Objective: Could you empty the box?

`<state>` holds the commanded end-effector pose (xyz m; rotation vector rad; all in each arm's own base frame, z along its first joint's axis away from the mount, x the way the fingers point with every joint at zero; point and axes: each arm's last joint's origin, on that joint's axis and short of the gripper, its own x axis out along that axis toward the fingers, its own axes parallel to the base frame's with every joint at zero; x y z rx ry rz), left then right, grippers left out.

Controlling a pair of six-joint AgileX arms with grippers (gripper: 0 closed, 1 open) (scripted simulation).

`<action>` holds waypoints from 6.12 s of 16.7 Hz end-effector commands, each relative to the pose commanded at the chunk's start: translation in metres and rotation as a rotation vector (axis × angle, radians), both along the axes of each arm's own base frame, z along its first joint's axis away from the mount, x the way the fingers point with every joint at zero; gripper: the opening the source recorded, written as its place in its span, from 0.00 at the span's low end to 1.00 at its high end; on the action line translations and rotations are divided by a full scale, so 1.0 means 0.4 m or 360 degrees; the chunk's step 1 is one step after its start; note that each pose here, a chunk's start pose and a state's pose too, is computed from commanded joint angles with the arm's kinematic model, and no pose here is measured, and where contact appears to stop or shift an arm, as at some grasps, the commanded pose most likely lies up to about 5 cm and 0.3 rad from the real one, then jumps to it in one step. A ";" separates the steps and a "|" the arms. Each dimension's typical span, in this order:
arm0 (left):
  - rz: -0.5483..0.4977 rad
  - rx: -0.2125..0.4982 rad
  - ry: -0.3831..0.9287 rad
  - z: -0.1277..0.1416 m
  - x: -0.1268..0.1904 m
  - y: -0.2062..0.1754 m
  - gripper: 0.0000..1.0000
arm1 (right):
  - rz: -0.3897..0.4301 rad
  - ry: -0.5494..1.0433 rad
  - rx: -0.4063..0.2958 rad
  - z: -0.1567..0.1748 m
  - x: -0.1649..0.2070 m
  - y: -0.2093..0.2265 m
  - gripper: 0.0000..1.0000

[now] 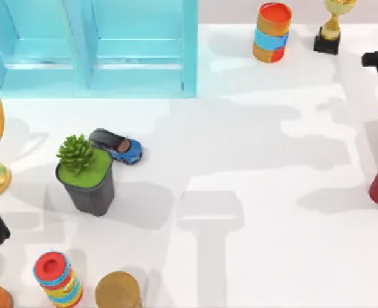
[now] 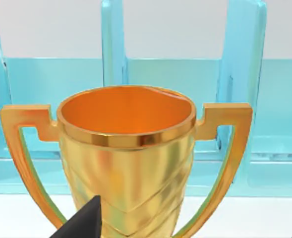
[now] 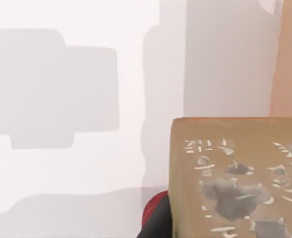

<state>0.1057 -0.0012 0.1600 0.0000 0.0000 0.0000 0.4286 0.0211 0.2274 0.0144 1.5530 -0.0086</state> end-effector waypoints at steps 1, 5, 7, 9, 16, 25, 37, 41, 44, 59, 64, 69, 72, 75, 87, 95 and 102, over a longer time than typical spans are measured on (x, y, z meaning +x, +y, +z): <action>0.0000 0.0000 0.0000 0.000 0.000 0.000 1.00 | 0.0001 0.0011 -0.0001 -0.030 0.026 0.067 0.00; 0.0000 0.0000 0.0000 0.000 0.000 0.000 1.00 | 0.0002 0.0025 -0.0006 -0.106 0.064 0.240 0.00; 0.0000 0.0000 0.0000 0.000 0.000 0.000 1.00 | 0.0002 0.0025 -0.0006 -0.111 0.066 0.253 0.00; 0.0000 0.0000 0.0000 0.000 0.000 0.000 1.00 | 0.0002 0.0025 -0.0006 -0.111 0.066 0.253 0.00; 0.0000 0.0000 0.0000 0.000 0.000 0.000 1.00 | 0.0003 0.0020 -0.0003 -0.194 0.068 0.255 0.00; 0.0000 0.0000 0.0000 0.000 0.000 0.000 1.00 | 0.0002 0.0025 -0.0006 -0.224 0.066 0.254 0.23; 0.0000 0.0000 0.0000 0.000 0.000 0.000 1.00 | 0.0002 0.0025 -0.0006 -0.224 0.066 0.254 1.00; 0.0000 0.0000 0.0000 0.000 0.000 0.000 1.00 | 0.0002 0.0025 -0.0006 -0.224 0.066 0.254 1.00; 0.0000 0.0000 0.0000 0.000 0.000 0.000 1.00 | -0.0001 0.0025 -0.0006 -0.223 0.067 0.252 1.00; 0.0000 0.0000 0.0000 0.000 0.000 0.000 1.00 | -0.0001 0.0025 -0.0006 -0.023 0.067 0.252 1.00; 0.0000 0.0000 0.0000 0.000 0.000 0.000 1.00 | 0.0002 0.0028 -0.0005 -0.010 0.065 0.172 1.00; 0.0000 0.0000 0.0000 0.000 0.000 0.000 1.00 | -0.0009 0.0026 0.0000 0.041 0.002 -0.163 1.00; 0.0000 0.0000 0.0000 0.000 0.000 0.000 1.00 | -0.0017 0.0028 0.0003 0.064 -0.095 -0.347 1.00; 0.0000 0.0000 0.0000 0.000 0.000 0.000 1.00 | -0.0019 0.0026 0.0004 0.077 -0.170 -0.428 1.00; 0.0000 0.0000 0.0000 0.000 0.000 0.000 1.00 | -0.0020 0.0023 0.0004 -0.015 -0.167 -0.438 1.00; 0.0000 0.0000 0.0000 0.000 0.000 0.000 1.00 | -0.0020 0.0024 0.0003 -0.169 -0.181 -0.437 1.00; 0.0000 0.0000 0.0000 0.000 0.000 0.000 1.00 | -0.0020 0.0024 0.0003 -0.170 -0.182 -0.437 0.77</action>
